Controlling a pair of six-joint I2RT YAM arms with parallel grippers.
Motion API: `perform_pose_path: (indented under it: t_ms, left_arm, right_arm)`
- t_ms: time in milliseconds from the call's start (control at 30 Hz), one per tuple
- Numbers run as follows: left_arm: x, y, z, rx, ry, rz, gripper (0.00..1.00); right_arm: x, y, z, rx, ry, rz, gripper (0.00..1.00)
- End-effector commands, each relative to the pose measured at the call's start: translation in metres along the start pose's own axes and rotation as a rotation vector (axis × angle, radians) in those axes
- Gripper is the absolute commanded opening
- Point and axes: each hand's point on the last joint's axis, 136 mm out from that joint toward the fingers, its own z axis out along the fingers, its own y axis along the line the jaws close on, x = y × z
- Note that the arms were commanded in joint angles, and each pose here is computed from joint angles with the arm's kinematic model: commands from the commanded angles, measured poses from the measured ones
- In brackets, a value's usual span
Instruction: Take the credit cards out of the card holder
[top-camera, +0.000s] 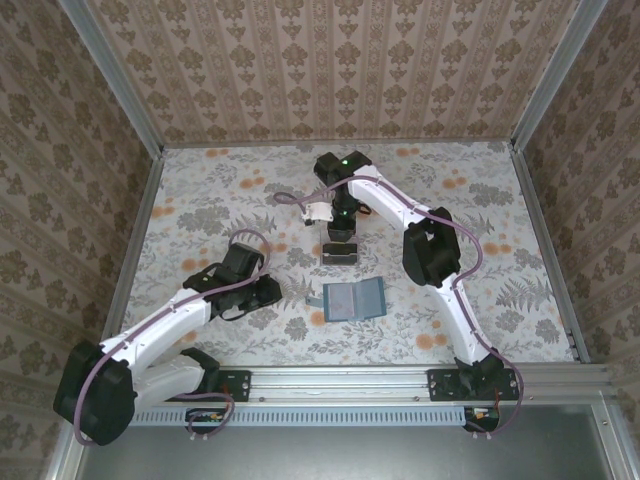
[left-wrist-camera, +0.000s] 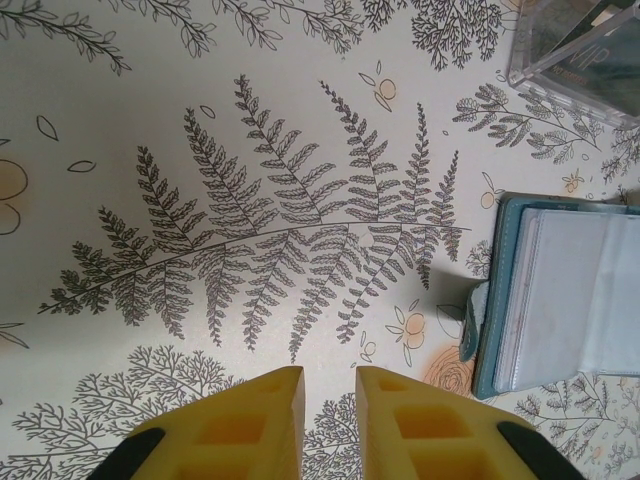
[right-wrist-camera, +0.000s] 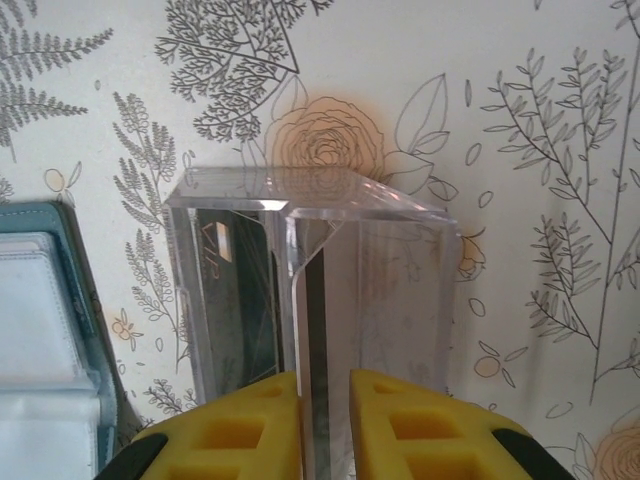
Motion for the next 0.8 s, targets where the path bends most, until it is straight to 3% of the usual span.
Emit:
perform_pose_path:
  t_ms: [0,767]
  left_arm:
    - [0.004,0.006,-0.002,-0.016,0.010,-0.025,0.22]
    - [0.002,0.005,-0.003,-0.011,0.002,-0.033,0.22]
  right_arm:
    - [-0.001,-0.014,-0.024,0.084,-0.025,0.016,0.21]
    - [-0.009,-0.042,-0.049,0.257,-0.071,0.027,0.27]
